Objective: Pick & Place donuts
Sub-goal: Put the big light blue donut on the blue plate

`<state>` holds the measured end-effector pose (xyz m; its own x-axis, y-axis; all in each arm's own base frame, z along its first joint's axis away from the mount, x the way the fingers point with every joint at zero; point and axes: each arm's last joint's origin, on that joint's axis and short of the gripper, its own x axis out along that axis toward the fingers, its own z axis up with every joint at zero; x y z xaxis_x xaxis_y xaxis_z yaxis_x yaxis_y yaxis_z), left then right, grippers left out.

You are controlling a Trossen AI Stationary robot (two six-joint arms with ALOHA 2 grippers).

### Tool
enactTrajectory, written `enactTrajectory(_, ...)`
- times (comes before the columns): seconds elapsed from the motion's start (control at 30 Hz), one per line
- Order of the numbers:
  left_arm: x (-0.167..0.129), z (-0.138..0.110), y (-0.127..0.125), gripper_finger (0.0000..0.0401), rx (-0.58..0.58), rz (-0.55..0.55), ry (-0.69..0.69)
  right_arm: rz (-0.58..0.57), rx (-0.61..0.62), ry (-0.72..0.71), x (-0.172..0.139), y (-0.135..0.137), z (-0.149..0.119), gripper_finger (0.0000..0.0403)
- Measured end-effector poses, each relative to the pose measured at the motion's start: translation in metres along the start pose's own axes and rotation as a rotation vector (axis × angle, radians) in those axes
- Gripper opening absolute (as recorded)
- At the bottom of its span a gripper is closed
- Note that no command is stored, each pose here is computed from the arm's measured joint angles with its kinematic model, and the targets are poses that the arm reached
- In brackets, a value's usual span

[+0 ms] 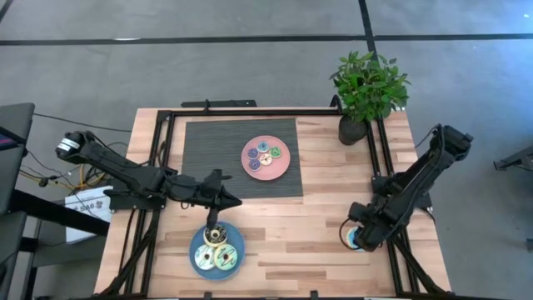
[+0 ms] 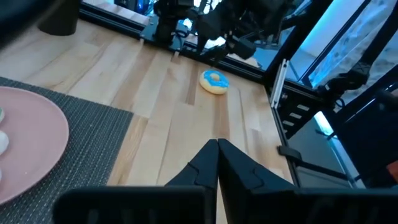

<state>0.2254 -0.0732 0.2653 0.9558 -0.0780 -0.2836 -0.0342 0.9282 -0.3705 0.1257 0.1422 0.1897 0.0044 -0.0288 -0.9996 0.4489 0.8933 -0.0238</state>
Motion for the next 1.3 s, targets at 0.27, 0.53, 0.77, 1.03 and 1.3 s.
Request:
enactTrajectory(0.27,0.000,0.000,0.000,0.0000,-0.054,0.039,-0.024,0.058,-0.197,0.084,0.017,0.020,0.002,0.0292)
enactTrajectory(0.53,0.000,0.001,0.001,0.0000,-0.102,0.052,-0.032,-0.056,-0.254,0.072,0.040,0.024,0.004,0.0280)
enactTrajectory(0.77,0.000,0.000,0.000,0.0000,-0.106,0.057,-0.036,-0.044,-0.254,0.039,0.043,0.027,0.005,0.0240)
enactTrajectory(1.03,0.000,0.000,0.000,0.0000,-0.082,0.051,-0.027,-0.003,-0.221,0.024,0.042,0.031,0.006,0.0137)
enactTrajectory(1.3,0.000,-0.003,-0.001,0.0000,-0.070,-0.010,0.035,0.068,-0.052,-0.096,0.020,0.025,0.011,0.0091)
